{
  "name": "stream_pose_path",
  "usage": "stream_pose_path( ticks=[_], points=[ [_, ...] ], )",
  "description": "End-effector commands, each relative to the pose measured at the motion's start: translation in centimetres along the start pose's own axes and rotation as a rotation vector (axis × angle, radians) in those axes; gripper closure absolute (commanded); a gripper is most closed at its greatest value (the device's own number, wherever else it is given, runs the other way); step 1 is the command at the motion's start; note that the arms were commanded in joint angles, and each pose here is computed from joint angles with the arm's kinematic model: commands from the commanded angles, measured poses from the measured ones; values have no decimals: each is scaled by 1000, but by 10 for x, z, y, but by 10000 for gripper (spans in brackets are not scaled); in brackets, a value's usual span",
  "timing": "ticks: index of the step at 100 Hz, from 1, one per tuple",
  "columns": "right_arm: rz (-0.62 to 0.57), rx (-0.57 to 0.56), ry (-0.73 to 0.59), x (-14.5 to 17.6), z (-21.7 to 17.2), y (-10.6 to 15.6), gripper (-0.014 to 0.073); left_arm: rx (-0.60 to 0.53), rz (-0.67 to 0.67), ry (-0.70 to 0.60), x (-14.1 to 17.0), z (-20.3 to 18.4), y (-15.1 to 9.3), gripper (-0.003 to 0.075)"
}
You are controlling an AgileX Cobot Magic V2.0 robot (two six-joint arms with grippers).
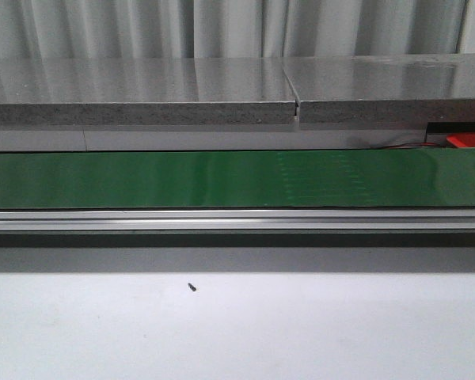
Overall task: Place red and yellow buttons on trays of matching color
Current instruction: 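Lift the red button and set it on the green belt, open left gripper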
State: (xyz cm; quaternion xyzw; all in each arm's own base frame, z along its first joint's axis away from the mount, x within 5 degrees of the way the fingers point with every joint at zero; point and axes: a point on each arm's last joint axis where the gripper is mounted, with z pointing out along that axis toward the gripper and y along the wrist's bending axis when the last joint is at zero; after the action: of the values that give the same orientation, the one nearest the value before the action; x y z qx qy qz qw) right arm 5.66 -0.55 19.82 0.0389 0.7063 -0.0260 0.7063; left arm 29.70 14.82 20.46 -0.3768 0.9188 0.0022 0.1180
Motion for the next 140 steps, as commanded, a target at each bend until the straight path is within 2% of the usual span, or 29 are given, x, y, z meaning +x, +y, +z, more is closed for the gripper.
stream_pose_path(
  ticks=[1,17,26,50,82,123,128,133,138,140],
  points=[
    [-9,-13,-113,-13,-3,1,662,34,-1,-107,-3,-41,-1,574],
    [-9,-13,-113,-13,-3,1,662,67,47,-184,12,-83,-7,574],
    [-9,-13,-113,-13,-3,1,662,97,127,-238,20,-104,-19,574],
    [-9,-13,-113,-13,-3,1,662,152,227,-265,24,-129,-52,574],
    [-9,-13,-113,-13,-3,1,662,157,297,-182,13,-107,-88,574],
    [-9,-13,-113,-13,-3,1,662,170,287,-151,1,-79,-100,569],
    [-9,-13,-113,-13,-3,1,662,172,295,-142,1,-76,-101,553],
    [-9,-13,-113,-13,-3,1,662,180,297,-134,1,-75,-102,505],
    [-9,-13,-113,-13,-3,1,662,188,298,-129,1,-74,-103,423],
    [-9,-13,-113,-13,-3,1,662,190,296,-128,1,-74,-103,366]
  ],
)
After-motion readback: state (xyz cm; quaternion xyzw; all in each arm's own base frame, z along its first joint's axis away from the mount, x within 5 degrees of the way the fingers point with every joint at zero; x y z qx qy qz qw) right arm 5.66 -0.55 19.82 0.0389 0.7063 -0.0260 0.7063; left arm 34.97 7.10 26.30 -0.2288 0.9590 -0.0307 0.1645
